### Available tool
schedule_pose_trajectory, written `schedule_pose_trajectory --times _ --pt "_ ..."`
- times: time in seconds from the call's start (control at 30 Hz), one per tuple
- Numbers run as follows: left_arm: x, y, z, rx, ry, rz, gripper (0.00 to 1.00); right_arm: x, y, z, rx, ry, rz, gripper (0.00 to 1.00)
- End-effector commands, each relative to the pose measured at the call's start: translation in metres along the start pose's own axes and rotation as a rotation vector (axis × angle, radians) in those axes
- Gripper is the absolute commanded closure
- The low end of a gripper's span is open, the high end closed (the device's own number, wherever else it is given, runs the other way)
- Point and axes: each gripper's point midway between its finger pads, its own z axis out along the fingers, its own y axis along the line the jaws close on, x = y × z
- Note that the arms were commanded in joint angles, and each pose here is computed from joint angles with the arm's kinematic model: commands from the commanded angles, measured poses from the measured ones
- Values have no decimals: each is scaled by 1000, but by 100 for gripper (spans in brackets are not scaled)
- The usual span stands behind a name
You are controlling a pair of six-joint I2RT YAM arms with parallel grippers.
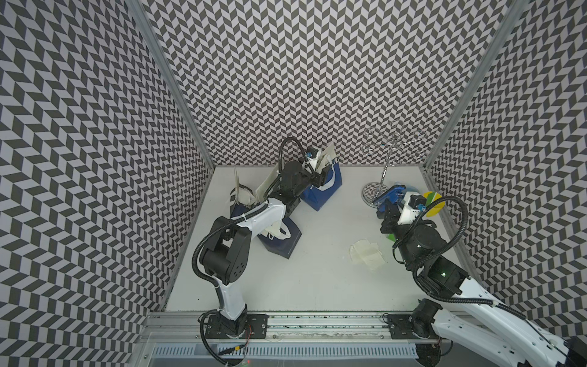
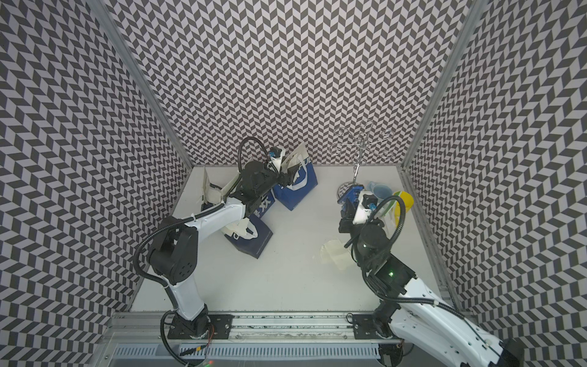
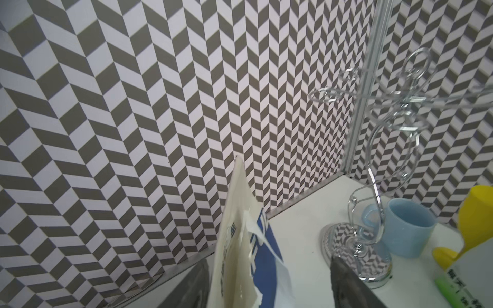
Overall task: Staple the receipts to the bags
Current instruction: Place the takeout bag at the center of the board, then pick up the takeout bag from the center of the board.
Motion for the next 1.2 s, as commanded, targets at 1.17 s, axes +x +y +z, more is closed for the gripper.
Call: schedule_pose_trajectory --times 1.17 --pt "32 -407 -18 779 -113 169 4 -135 -63 -32 271 -174 102 96"
